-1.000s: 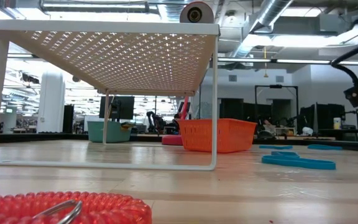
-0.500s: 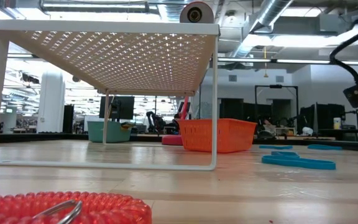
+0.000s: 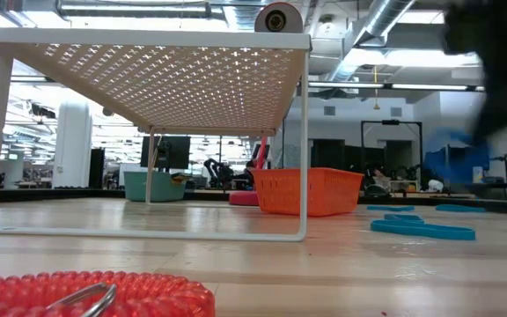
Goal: Pick & Place Office Desk Supplies
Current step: Put the blue spring keychain into the blue bin, then put the orange spring keychain into the blue bin
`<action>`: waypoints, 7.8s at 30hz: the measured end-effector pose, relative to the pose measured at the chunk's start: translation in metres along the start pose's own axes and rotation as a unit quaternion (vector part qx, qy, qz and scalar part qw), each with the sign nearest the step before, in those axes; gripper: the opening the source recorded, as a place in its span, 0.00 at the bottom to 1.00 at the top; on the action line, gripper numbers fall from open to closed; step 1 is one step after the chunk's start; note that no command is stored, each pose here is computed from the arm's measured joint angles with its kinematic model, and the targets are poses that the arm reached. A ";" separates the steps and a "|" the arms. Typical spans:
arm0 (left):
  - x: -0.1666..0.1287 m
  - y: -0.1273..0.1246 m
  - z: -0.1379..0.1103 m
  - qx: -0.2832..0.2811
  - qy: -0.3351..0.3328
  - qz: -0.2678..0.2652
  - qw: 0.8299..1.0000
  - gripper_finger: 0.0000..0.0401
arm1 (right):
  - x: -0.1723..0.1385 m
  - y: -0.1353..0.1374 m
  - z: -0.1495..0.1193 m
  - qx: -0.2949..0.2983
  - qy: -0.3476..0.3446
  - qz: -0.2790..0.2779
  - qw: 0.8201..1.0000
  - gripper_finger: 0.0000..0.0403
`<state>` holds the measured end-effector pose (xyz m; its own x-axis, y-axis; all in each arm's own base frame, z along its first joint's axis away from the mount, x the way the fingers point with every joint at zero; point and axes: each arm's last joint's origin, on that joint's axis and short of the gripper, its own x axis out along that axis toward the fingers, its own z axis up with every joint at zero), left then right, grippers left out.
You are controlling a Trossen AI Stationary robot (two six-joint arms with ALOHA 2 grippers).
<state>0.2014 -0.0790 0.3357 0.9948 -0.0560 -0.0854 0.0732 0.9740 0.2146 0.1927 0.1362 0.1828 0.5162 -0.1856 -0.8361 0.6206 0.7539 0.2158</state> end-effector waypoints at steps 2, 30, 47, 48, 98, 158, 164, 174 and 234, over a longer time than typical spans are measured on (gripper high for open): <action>0.000 0.000 0.000 0.001 0.002 0.000 1.000 0.54 | -0.004 0.005 0.008 -0.020 -0.044 -0.007 0.999 0.01; 0.000 0.000 -0.002 0.012 0.008 0.001 1.000 0.54 | 0.042 -0.178 0.225 -0.003 -0.145 -0.001 0.989 0.00; 0.000 0.000 -0.001 0.010 0.005 0.001 1.000 0.54 | 0.039 -0.202 0.228 0.003 -0.141 -0.007 0.990 0.00; 0.000 0.000 -0.001 0.010 0.005 0.001 1.000 0.54 | 0.039 -0.201 0.229 0.000 -0.143 -0.007 0.990 0.01; 0.000 0.000 0.000 0.008 0.001 0.000 1.000 0.54 | 0.011 0.092 0.002 -0.030 -0.070 0.312 0.947 0.33; 0.099 -0.249 -0.145 0.092 0.266 -0.115 0.953 0.45 | -0.071 0.175 -0.002 -0.310 -0.305 0.220 0.873 0.33; 0.115 -0.241 -0.157 0.080 0.280 -0.134 0.947 0.44 | -0.077 0.175 -0.010 -0.324 -0.317 0.216 0.865 0.33; 0.114 -0.248 -0.154 0.058 0.259 -0.170 0.949 0.47 | -0.078 0.175 -0.013 -0.329 -0.315 0.217 0.864 0.33; 0.125 -0.091 -0.024 0.047 0.092 -0.104 0.989 0.03 | -0.028 0.157 0.045 -0.566 -0.350 -0.015 0.747 0.58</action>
<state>0.3177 -0.1692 0.2819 0.9282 -0.2041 -0.3112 0.2905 0.9201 0.2628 0.3026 0.2313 0.2632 0.9396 -0.1992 -0.2783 -0.0529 0.7188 -0.6932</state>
